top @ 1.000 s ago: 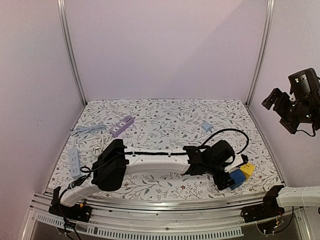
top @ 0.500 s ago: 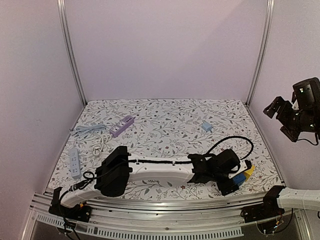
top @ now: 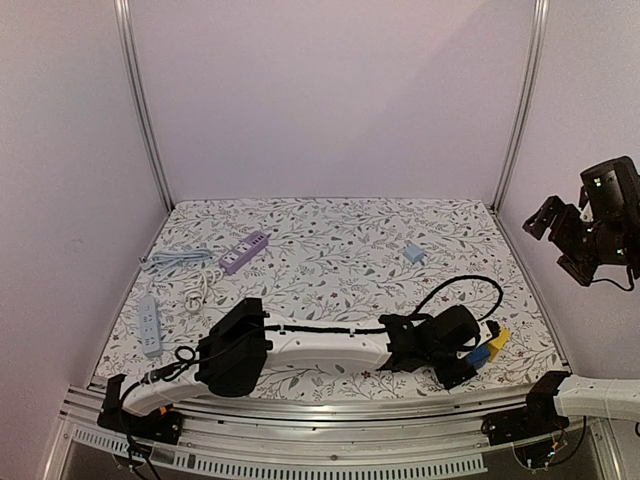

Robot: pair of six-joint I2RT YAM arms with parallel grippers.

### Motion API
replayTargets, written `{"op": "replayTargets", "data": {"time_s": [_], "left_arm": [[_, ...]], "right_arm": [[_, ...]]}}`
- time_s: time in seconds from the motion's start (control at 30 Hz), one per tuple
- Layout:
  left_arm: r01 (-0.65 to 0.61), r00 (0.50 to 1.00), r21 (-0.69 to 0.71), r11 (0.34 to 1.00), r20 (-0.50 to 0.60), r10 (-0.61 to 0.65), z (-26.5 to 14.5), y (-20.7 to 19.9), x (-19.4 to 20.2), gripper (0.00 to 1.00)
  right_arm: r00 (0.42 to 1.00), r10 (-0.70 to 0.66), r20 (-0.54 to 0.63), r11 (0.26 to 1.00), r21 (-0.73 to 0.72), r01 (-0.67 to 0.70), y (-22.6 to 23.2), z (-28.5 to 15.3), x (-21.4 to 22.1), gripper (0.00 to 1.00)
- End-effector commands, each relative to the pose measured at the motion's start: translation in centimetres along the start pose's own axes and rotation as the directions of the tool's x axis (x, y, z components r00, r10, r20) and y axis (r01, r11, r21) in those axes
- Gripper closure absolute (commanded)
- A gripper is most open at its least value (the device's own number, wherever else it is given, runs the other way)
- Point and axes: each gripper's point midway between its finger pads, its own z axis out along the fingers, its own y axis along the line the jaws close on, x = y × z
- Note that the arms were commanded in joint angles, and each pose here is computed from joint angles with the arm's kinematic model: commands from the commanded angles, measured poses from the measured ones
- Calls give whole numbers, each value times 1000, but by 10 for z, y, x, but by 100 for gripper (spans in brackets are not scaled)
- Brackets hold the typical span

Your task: Insert the plug

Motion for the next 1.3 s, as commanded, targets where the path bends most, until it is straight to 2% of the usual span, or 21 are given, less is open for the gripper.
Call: {"op": "replayTargets", "data": {"time_s": [0.0, 0.03, 0.1, 0.13, 0.17, 0.27, 0.4, 0.53, 0.63, 0.67, 0.73, 0.93, 1.27], "left_arm": [[-18, 999, 59, 998, 39, 16, 1, -19, -6, 16], [-23, 999, 65, 998, 41, 20, 1, -19, -6, 18], [-29, 999, 68, 997, 45, 26, 0, -20, -8, 27], [-34, 999, 67, 997, 44, 31, -1, -19, -8, 35], [-40, 998, 67, 997, 43, 37, -2, -19, -8, 47], [-58, 997, 52, 997, 46, 56, -9, -15, -10, 65], [-84, 995, 21, 996, 63, 83, -27, -7, -21, 74], [-111, 990, -27, 993, 80, 113, -51, 7, -32, 77], [-121, 988, -87, 989, 91, 129, -74, 22, -39, 97], [-122, 987, -121, 985, 91, 134, -82, 30, -39, 100], [-130, 984, -173, 976, 100, 148, -99, 42, -40, 100], [-115, 985, -199, 973, 102, 137, -145, 70, -29, 100], [-77, 991, -302, 950, 82, 106, -213, 128, -13, 100]], "right_arm": [[994, -66, -92, 984, 159, 81, -40, 1, 21, 1], [994, -67, -91, 984, 160, 81, -40, 1, 21, 1], [994, -67, -91, 983, 162, 81, -40, 2, 21, 1], [994, -65, -90, 983, 165, 79, -40, 2, 21, 1], [994, -64, -88, 983, 165, 78, -40, 2, 21, 1], [995, -59, -84, 983, 170, 73, -41, 4, 21, 1], [996, -40, -78, 984, 170, 52, -39, 7, 22, 1], [998, -32, -49, 985, 169, 39, -37, 9, 17, 1], [999, -35, -21, 983, 178, 38, -38, 10, 12, 1], [999, -42, -15, 983, 179, 44, -38, 10, 11, 1], [999, -54, -3, 980, 192, 54, -41, 10, 9, 1], [998, -64, -6, 980, 190, 64, -41, 21, 15, 1], [993, -101, -57, 994, 32, 103, 5, 58, 32, 1]]}}
